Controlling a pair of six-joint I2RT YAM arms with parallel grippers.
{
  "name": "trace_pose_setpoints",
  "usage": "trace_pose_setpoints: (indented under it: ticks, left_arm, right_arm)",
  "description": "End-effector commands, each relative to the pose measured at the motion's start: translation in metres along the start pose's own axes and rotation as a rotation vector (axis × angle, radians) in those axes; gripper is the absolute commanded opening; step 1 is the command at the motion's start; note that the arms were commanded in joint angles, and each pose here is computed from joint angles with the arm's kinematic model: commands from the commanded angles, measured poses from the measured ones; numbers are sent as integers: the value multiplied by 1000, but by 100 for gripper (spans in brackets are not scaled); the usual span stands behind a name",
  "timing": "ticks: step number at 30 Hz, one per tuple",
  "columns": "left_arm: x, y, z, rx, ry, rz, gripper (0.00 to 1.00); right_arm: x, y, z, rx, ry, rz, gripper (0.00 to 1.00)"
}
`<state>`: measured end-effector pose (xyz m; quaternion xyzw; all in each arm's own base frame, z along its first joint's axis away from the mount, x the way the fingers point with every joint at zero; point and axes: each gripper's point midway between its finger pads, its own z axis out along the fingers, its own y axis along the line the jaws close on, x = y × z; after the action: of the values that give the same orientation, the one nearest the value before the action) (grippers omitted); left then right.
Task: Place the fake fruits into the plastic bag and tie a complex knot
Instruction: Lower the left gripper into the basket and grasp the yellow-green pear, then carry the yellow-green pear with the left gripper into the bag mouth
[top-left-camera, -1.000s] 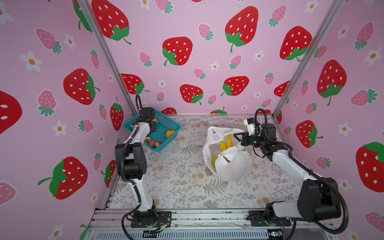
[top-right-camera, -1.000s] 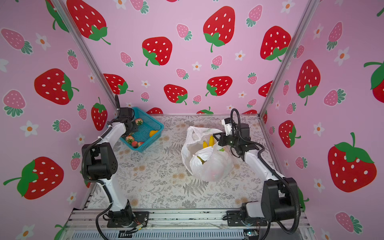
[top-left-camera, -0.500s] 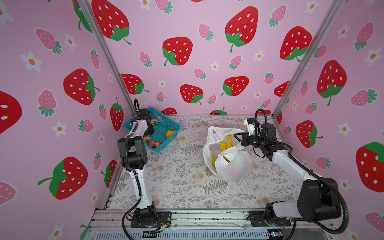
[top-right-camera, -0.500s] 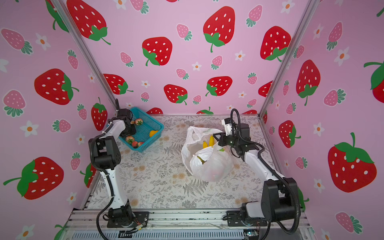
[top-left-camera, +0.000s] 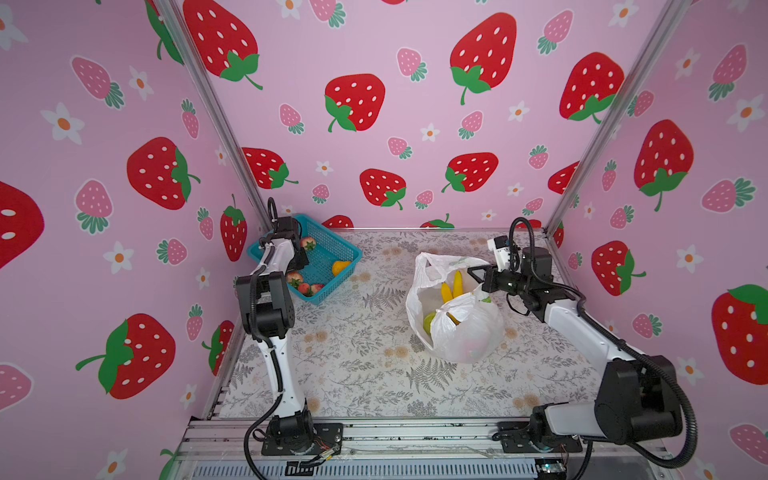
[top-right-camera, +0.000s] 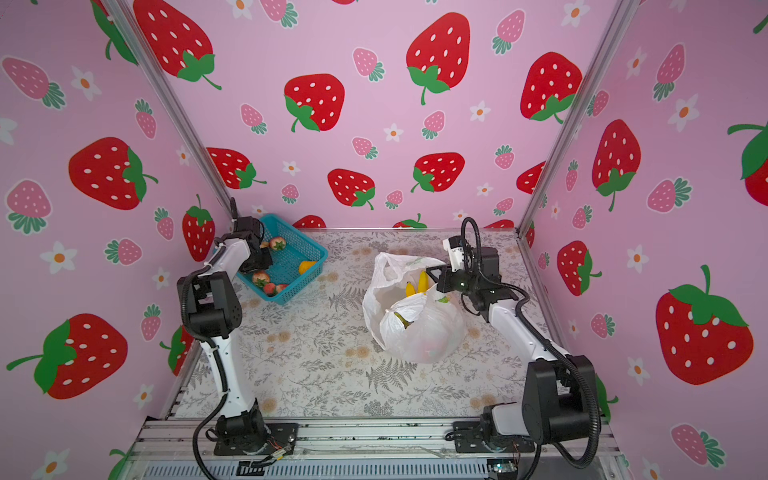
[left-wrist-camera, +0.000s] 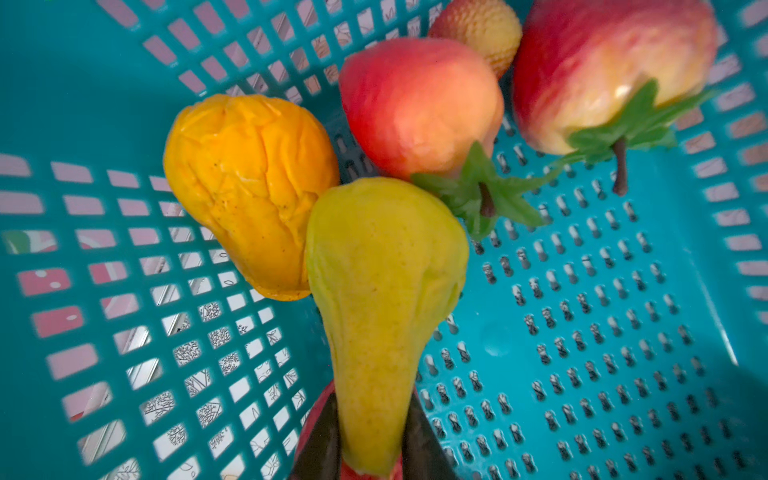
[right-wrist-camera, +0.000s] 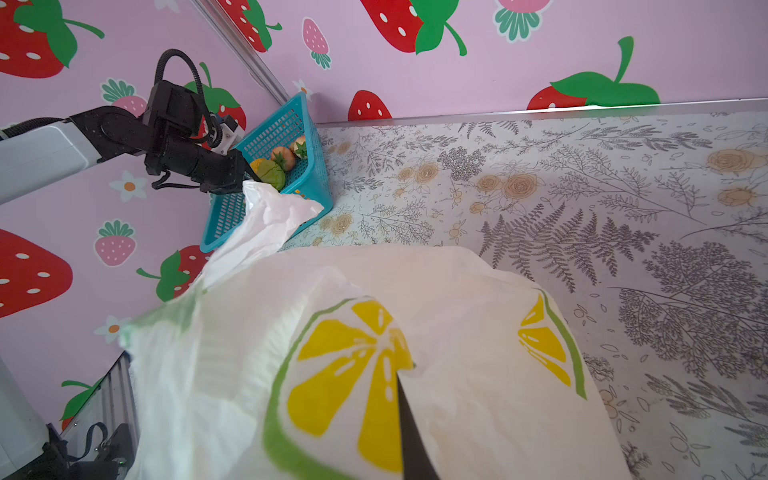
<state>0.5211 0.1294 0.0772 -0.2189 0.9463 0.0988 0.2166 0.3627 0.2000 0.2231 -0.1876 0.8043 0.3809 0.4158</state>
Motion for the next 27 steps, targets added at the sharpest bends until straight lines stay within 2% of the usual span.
trace_pose_setpoints:
  ticks: [1,10,15,18,20,23,27]
  left_arm:
    - [-21,3,-38,29,-68,-26,22]
    - [-19,-4,-120,129,-214,-84,19]
    - [-2,-25,-183,274,-302,-102,19]
    - [15,-48,-226,413,-342,-96,19]
    - [30,-68,-255,512,-360,-66,18]
    - [64,-109,-304,668,-379,59,18]
    - [135,-159,-357,893,-341,261,17]
  right_arm:
    - [2,3,1,-12,2,-15,9]
    - [-2,7,-1,-24,-12,-22,9]
    - [-2,8,-1,-28,-13,-23,9]
    - [-1,7,0,-28,-13,-21,9]
    - [-2,7,0,-30,-14,-21,10]
    - [-3,7,-1,-24,-15,-24,9]
    - [-4,5,-2,-9,-15,-30,9]
